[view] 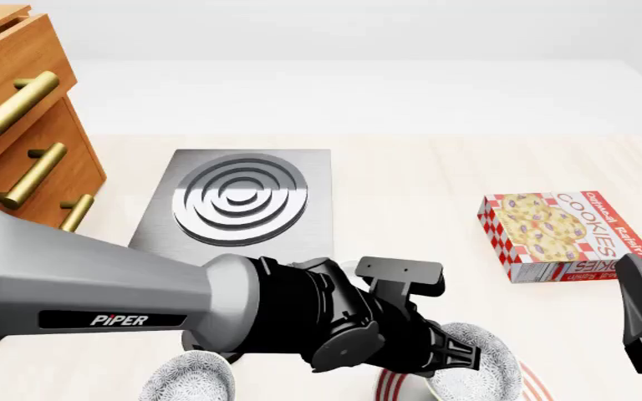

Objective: Pick the akita bowl on the wooden cabinet and place it on the plate.

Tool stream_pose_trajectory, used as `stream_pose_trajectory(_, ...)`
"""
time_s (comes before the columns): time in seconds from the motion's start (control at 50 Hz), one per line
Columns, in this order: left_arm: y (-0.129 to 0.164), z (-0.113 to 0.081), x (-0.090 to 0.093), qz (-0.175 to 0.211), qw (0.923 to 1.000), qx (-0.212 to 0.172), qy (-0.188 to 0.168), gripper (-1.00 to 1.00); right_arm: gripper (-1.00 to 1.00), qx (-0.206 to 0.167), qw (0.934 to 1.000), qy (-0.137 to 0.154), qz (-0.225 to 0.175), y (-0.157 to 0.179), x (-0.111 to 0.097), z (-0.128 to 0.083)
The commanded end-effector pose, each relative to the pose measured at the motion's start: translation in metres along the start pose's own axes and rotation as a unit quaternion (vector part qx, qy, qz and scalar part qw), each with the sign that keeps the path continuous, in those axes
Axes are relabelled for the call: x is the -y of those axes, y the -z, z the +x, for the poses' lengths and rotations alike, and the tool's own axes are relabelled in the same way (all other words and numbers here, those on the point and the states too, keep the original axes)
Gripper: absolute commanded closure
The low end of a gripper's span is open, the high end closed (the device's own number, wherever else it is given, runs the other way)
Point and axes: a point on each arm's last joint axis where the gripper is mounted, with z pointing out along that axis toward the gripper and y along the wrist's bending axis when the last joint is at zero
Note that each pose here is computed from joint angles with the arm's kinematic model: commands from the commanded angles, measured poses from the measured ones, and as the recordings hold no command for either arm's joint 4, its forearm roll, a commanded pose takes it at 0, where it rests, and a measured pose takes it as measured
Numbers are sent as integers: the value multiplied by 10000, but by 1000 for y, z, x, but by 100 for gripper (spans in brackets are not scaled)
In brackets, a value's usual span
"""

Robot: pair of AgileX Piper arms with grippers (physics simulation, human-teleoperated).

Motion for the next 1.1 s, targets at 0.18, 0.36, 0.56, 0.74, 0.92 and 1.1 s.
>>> stream_pose_trajectory(0.18,-1,-1,0,28,10000,25,67,100,-100,0,10000,0,0,0,0,0)
stream_pose_trajectory(0.36,2,-3,-4,19,9999,68,91,100,-100,0,10000,0,0,0,0,0)
stream_pose_trajectory(0.56,7,-4,-2,46,10000,84,8,-100,-100,0,10000,0,0,0,0,0)
stream_pose_trajectory(0.74,12,-9,-4,32,9999,131,-41,-100,-100,0,10000,0,0,0,0,0)
stream_pose_trajectory(0.92,25,-14,-5,37,9998,197,-86,-100,-100,0,10000,0,0,0,0,0)
stream_pose_trajectory(1.1,41,-18,-8,39,9995,272,-132,-100,-100,0,10000,0,0,0,0,0)
